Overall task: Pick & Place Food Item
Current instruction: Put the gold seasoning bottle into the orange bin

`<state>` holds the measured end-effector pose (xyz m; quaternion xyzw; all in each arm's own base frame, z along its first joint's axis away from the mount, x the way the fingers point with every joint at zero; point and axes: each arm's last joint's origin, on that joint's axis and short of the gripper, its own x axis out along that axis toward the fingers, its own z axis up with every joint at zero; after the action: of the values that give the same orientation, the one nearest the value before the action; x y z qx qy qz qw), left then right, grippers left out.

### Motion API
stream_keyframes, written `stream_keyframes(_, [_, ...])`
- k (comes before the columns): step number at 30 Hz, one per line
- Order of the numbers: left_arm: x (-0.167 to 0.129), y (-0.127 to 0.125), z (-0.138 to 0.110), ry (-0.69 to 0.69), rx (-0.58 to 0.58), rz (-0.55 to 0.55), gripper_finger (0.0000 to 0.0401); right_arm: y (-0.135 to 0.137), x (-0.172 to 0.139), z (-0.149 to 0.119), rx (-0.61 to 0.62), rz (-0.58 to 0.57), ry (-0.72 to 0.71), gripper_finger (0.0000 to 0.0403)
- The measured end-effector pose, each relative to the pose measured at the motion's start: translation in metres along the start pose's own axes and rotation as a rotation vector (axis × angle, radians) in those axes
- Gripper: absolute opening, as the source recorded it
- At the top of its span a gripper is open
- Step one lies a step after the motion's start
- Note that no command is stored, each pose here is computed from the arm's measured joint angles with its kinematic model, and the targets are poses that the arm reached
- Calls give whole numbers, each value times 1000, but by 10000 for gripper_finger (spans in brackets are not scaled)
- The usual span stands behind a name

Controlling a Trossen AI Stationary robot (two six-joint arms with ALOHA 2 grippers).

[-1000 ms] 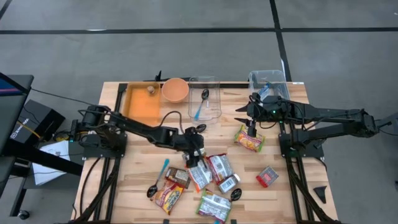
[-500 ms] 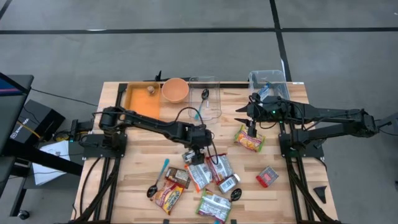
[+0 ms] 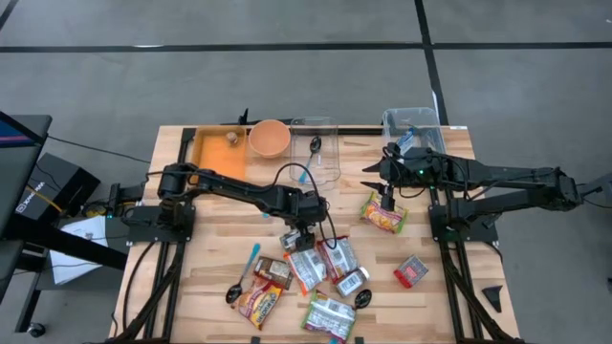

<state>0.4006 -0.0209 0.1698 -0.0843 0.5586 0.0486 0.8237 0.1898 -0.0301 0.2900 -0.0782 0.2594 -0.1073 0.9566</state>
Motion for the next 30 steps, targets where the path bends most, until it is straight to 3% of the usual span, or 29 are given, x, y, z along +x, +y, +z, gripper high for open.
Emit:
stream_keyframes(7, [21, 2, -5, 58, -7, -25, 333, 0, 0, 0, 0, 1, 1, 163])
stream_keyframes(20, [10, 10, 0, 16, -35, -23, 279, 0, 0, 0, 0, 0, 1, 163])
stream_keyframes(30, [-34, 6, 13, -156, -16, -61, 278, 0, 0, 1, -17, -2, -10, 163])
